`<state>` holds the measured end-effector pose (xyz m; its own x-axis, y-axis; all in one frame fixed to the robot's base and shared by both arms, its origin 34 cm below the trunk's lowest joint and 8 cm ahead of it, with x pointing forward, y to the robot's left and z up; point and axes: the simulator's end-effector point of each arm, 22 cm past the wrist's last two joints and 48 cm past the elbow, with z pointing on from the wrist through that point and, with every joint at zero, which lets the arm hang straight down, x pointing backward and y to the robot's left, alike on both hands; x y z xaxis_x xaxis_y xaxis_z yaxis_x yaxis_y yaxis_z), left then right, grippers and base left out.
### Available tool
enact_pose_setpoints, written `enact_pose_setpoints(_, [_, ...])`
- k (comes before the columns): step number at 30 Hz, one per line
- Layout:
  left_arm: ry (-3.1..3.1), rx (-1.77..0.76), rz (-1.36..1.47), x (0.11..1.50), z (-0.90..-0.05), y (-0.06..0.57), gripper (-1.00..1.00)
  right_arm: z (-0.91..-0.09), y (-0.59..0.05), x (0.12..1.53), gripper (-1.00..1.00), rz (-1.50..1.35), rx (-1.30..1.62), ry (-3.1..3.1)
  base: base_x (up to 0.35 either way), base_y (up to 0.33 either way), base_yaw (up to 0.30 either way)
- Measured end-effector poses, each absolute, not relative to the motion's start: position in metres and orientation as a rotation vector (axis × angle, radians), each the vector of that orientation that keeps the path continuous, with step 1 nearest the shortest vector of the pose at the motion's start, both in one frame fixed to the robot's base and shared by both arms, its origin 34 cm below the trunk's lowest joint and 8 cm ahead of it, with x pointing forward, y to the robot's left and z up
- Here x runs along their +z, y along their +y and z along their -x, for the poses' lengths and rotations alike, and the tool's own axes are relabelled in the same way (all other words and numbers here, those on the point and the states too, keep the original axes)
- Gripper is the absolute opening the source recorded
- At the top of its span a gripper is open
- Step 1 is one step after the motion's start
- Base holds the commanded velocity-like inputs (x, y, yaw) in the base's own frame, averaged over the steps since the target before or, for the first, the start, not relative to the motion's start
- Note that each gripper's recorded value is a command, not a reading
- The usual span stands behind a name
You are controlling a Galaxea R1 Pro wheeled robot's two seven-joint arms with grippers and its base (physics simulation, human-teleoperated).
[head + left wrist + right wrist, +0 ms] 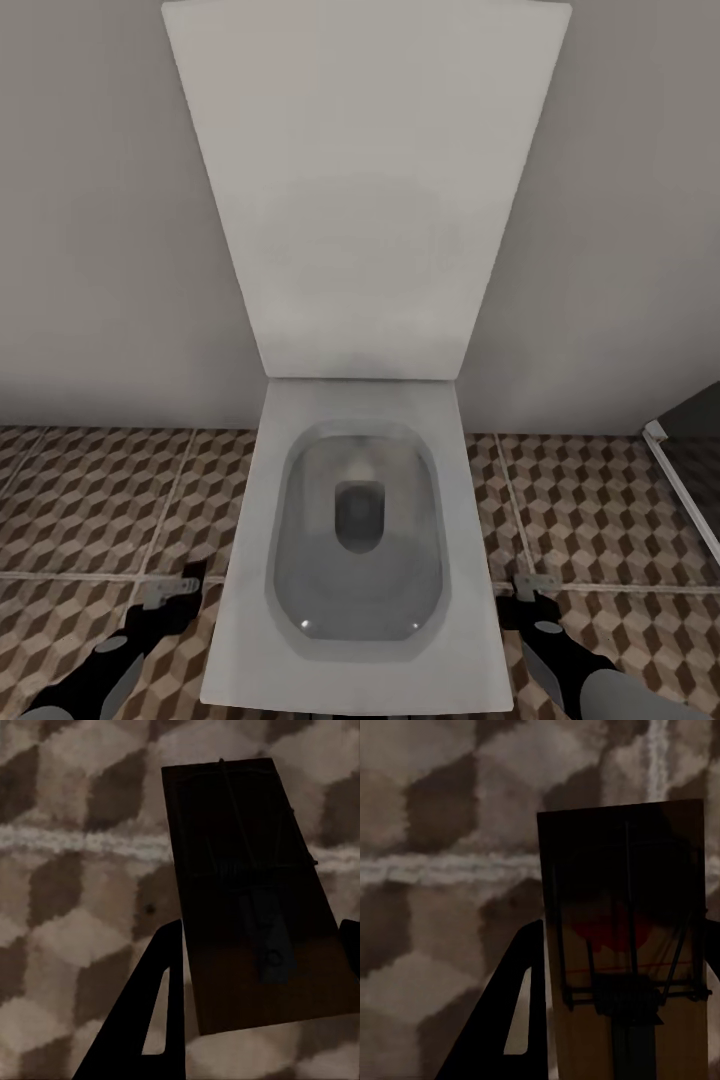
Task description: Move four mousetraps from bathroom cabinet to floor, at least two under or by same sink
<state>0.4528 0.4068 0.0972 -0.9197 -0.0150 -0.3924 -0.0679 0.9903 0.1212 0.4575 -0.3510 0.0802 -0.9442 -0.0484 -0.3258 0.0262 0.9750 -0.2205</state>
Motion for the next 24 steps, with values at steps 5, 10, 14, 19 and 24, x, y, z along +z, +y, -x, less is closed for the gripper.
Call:
enact_pose_setpoints(5, [2.743, 0.187, 0.061, 0.096, -0.449, 0.407, -1.00, -0.457, -0.351, 0.080, -1.00, 0.015, -0.317, 2.789, 0.000, 0.000, 0.000])
enact_pose_setpoints(10, [2.751, 0.189, 0.063, 0.095, -0.445, 0.408, -1.00, -0.457, -0.351, 0.080, -1.00, 0.016, -0.316, 2.789, 0.000, 0.000, 0.000])
enact_pose_setpoints(14, [2.762, 0.192, 0.065, 0.093, -0.440, 0.409, -1.00, -0.457, -0.350, 0.080, -1.00, 0.018, -0.315, 2.788, 0.000, 0.000, 0.000])
enact_pose_setpoints(19, [2.772, 0.192, 0.068, 0.091, -0.435, 0.408, -1.00, -0.457, -0.349, 0.080, -1.00, 0.019, -0.314, 2.785, 0.000, 0.000, 0.000])
enact_pose_setpoints(24, [2.790, 0.192, 0.069, 0.089, -0.427, 0.407, -1.00, -0.445, -0.350, 0.077, -1.00, 0.026, -0.314, 2.805, 0.000, 0.000, 0.000])
